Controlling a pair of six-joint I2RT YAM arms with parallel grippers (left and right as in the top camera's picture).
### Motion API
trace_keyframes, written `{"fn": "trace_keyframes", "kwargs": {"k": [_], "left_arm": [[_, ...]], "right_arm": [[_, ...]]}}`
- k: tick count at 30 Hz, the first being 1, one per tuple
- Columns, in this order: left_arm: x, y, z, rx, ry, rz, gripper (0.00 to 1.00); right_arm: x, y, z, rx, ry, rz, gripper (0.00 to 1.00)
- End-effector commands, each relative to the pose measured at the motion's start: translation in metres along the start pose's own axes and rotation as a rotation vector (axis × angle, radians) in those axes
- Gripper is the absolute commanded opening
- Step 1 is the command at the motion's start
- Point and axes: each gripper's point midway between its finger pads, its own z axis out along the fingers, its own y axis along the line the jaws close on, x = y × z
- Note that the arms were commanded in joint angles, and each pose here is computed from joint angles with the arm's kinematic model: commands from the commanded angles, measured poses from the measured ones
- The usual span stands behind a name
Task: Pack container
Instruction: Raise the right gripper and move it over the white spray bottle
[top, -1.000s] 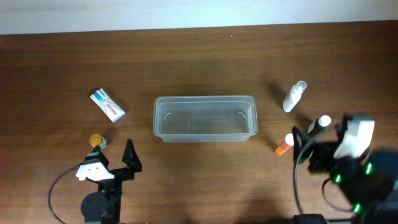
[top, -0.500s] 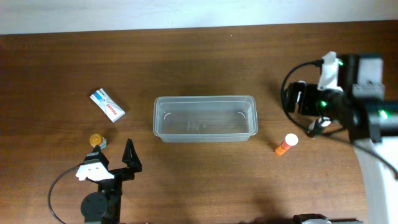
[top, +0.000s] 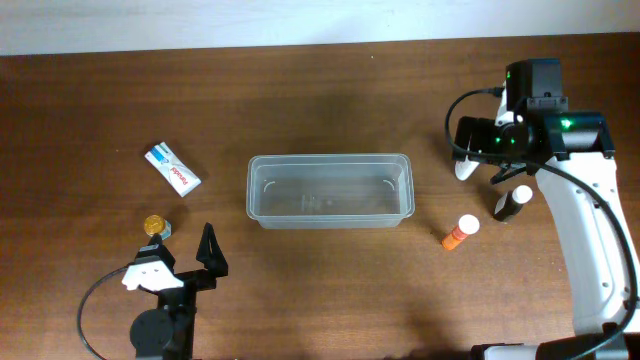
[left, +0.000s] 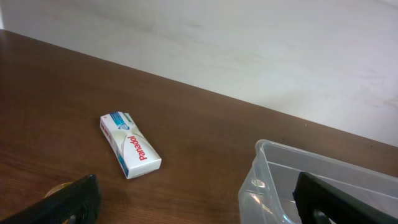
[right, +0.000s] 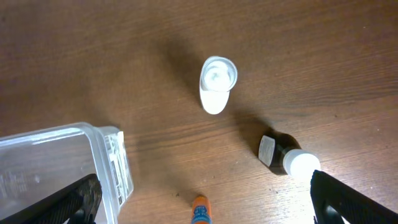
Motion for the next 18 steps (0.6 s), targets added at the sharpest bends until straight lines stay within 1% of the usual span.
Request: {"fn": "trace_keyframes", "kwargs": {"k": [1,6,11,14,18], "left_arm": [[0.001,-0.001,0.0,0.008,-0.001,0.008,0.99],[0.001,-0.001,0.0,0.008,-0.001,0.008,0.99],[0.001,-0.001,0.0,0.008,-0.001,0.008,0.99],[0.001,-0.001,0.0,0.008,-0.001,0.008,1.0],[0.001,-0.001,0.0,0.008,-0.001,0.008,0.99]], "right_arm": [[-0.01,0.0,-0.012,0.014,-0.036,0.019,0.98],[-0.019,0.007,-0.038,-0.058,0.003,-0.012,0.98],[-0.041,-0.002,-0.06,-0.083,0.047,-0.002,0.98],[-0.051,-0.013,-0.052,-0.066,0.08,-0.004,0.98],[-0.051,-0.023,-0.021,-0.046,0.161,0.01,0.99]]}}
